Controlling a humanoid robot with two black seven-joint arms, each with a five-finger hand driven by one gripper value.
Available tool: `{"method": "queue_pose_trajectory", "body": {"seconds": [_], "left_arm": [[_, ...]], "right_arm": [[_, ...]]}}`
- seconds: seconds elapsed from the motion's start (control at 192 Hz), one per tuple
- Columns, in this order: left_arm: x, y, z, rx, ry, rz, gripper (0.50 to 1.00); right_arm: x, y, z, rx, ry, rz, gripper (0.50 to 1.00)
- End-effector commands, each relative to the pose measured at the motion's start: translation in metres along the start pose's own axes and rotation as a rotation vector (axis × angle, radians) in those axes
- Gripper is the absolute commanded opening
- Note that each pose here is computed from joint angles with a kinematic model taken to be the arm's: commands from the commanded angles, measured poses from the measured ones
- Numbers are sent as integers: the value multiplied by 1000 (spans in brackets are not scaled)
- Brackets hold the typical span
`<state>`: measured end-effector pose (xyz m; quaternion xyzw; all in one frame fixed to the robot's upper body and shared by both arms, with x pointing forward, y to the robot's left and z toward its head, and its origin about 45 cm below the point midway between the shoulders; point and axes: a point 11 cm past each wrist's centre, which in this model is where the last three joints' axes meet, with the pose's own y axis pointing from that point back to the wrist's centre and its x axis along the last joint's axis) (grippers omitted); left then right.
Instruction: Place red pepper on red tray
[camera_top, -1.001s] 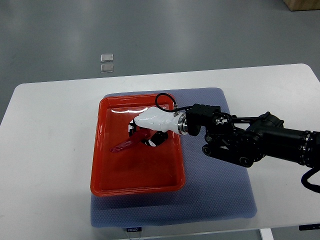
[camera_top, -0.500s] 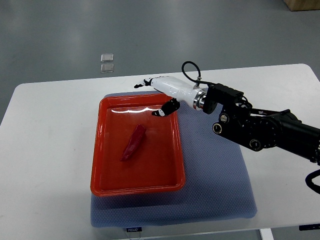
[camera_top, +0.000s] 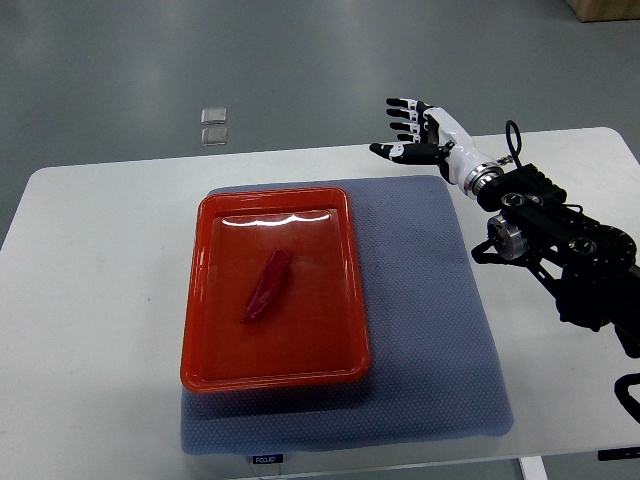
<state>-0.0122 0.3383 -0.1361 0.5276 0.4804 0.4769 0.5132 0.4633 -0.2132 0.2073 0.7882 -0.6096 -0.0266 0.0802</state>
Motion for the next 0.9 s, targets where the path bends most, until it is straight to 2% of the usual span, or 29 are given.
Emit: {"method": "queue_pose_trajectory", "body": {"seconds": [0.0, 0.313, 0.37, 0.396, 0.433, 0.897], "left_arm": [[0, 0, 0, 0, -1, 0, 1000], [0, 0, 0, 0, 0, 0, 1000], [0, 0, 0, 0, -1, 1, 1000], [0, 0, 0, 0, -1, 0, 1000], [0, 0, 0, 0, 0, 0, 1000], [0, 0, 0, 0, -1, 1, 1000]], "right_arm": [[14, 0, 5, -20, -157, 61, 848], [51, 2, 17, -45, -352, 183, 856], [50, 3, 19, -49, -352, 184, 870], [50, 3, 19, -46, -352, 188, 901], [49, 3, 20, -45, -353, 191, 915], [35, 7, 39, -55, -464, 215, 915]]}}
